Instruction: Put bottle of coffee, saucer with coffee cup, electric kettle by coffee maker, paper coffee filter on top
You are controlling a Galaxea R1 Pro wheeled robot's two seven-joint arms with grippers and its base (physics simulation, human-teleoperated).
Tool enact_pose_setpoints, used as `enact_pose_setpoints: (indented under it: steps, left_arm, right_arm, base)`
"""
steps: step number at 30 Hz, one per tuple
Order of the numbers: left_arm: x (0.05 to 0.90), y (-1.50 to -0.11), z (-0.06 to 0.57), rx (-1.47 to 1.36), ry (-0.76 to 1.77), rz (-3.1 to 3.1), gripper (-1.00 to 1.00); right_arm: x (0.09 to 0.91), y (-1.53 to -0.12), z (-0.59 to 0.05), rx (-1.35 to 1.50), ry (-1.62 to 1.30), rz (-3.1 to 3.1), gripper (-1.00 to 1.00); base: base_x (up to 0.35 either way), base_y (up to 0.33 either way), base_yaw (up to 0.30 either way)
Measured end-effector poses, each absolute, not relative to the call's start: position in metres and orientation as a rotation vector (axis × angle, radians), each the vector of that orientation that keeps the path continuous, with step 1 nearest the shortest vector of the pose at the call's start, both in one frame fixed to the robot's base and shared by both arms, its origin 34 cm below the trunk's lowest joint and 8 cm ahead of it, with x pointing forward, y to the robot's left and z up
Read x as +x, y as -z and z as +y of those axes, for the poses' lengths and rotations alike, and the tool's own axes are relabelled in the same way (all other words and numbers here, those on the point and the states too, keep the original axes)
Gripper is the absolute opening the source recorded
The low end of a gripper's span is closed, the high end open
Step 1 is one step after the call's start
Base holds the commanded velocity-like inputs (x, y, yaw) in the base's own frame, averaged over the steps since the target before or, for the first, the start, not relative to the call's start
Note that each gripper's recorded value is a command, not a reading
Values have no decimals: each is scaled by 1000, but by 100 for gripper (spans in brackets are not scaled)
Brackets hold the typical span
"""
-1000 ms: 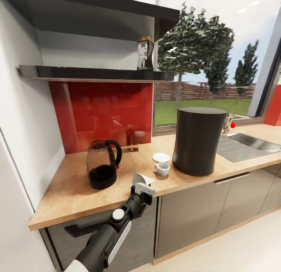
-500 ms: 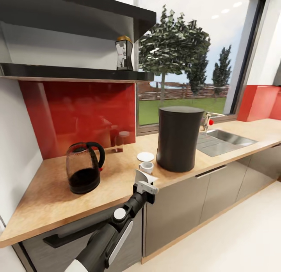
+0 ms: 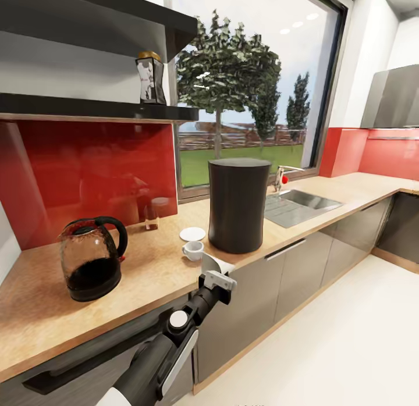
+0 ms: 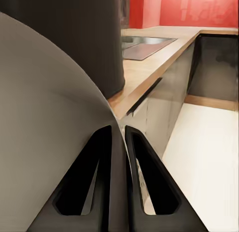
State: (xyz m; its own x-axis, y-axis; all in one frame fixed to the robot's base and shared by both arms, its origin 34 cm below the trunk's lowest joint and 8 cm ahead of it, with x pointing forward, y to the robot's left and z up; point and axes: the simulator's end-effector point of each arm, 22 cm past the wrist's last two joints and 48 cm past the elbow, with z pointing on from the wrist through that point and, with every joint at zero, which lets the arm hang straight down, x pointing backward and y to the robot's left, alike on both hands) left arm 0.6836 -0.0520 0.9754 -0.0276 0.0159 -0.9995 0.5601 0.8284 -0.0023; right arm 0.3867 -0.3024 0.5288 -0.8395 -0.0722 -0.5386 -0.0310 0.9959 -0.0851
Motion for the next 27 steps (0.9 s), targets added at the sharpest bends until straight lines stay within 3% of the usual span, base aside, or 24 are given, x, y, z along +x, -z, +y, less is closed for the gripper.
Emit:
enact_pose_setpoints:
  steps: [27]
  left_arm:
    - [682, -975, -55, 484, 464, 1550, -100]
  right_arm:
    - [387, -529, -302, -72, 98, 2567, 100]
  base:
    - [0, 0, -280]
